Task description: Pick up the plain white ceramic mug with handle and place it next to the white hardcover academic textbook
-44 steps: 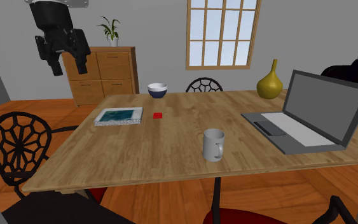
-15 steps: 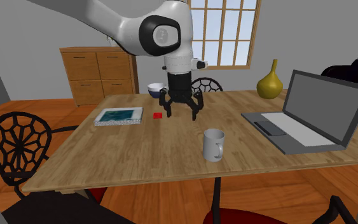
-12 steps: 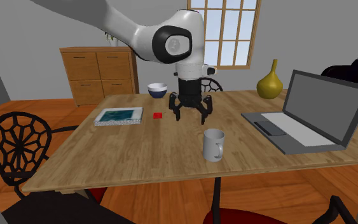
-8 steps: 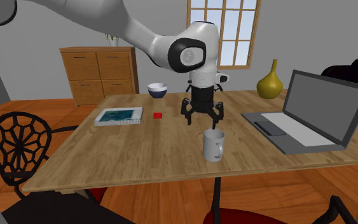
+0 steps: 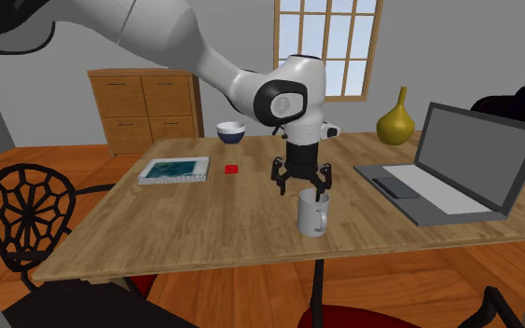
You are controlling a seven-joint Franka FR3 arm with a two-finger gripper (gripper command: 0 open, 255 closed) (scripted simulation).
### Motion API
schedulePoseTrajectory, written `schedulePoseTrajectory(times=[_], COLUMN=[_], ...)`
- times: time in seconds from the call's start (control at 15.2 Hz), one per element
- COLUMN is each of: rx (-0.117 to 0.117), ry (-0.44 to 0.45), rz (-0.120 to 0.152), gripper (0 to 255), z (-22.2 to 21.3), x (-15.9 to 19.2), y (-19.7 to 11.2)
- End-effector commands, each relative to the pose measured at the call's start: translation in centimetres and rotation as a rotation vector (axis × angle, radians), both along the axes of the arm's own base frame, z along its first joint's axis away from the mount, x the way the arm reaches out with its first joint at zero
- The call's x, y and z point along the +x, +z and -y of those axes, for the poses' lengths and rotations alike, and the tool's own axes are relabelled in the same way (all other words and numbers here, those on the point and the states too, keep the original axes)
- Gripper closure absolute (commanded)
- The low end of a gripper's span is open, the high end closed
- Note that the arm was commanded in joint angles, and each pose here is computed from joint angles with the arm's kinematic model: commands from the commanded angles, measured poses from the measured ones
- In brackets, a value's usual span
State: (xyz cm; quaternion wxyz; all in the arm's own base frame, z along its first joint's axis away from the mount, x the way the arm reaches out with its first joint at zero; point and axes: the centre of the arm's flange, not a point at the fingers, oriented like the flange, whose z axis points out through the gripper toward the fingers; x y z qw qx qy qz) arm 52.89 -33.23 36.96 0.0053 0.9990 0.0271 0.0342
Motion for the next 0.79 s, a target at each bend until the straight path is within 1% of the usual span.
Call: schedulePoseTrajectory(times=[0.0, 0.46, 0.53, 0.73], rx=[0.0, 0.0, 0.0, 0.0], ry=[0.0, 0.0, 0.0, 0.0], rz=[0.0, 0.0, 0.0, 0.0], gripper=[0, 0, 255, 255], z=[0.13, 0.13, 0.13, 0.13], x=[0.06, 0.06, 0.06, 0.06], y=[-0.8, -0.8, -0.8, -0.8])
